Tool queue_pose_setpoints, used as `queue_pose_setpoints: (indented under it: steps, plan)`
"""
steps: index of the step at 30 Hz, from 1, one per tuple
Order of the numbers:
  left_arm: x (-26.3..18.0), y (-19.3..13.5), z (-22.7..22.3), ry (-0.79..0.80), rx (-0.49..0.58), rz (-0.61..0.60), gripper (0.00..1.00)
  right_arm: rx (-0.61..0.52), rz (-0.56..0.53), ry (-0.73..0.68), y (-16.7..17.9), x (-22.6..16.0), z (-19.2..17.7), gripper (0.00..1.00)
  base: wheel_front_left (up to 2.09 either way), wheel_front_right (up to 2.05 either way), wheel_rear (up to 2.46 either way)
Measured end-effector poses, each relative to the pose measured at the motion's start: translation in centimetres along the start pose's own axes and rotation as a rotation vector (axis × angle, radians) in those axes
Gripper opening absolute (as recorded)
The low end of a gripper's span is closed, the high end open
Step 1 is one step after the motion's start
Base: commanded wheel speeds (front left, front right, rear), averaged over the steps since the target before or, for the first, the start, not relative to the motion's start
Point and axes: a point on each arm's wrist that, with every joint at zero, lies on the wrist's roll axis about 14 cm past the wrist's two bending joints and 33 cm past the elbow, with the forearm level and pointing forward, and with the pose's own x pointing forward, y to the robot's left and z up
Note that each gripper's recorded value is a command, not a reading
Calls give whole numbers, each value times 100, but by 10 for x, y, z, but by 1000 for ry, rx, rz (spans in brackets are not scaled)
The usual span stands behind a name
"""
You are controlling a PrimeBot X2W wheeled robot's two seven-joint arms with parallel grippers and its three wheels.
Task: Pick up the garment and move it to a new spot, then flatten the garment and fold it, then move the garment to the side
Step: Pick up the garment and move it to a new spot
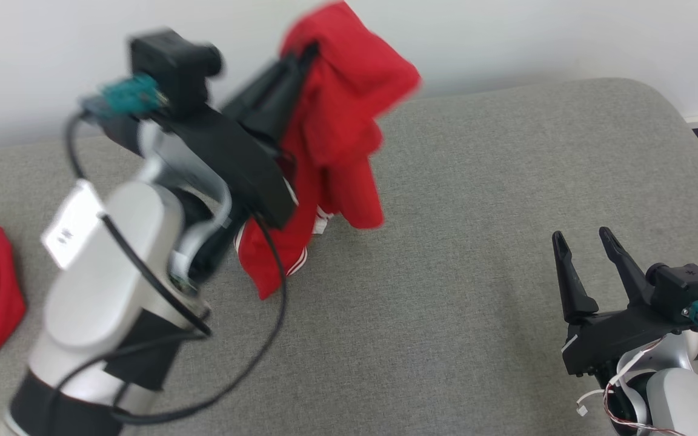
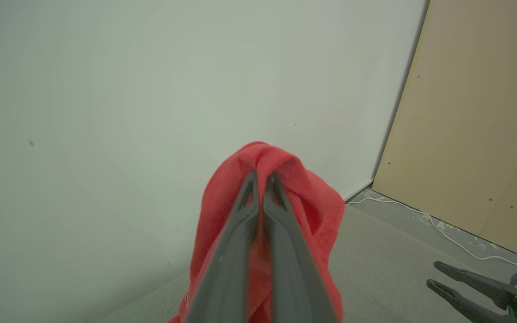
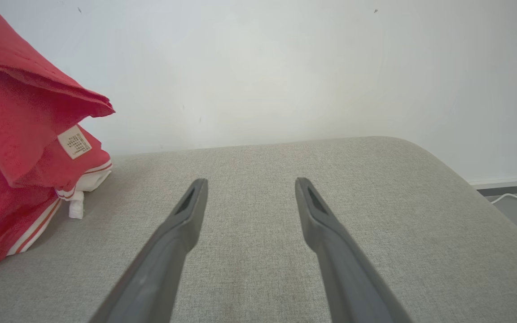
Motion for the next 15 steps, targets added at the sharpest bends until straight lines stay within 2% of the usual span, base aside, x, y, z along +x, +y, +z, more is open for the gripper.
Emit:
queue_pose_setpoints:
  steps: [5,15]
  plan:
    - [1,-38,-29,47,-69,-75,0,-1,-8,0,-3,-2,0,100,0,0,0]
    - [-15,-86,-96,180,-193,-144,0,3,-8,-2,-3,0,0,100,0,0,0]
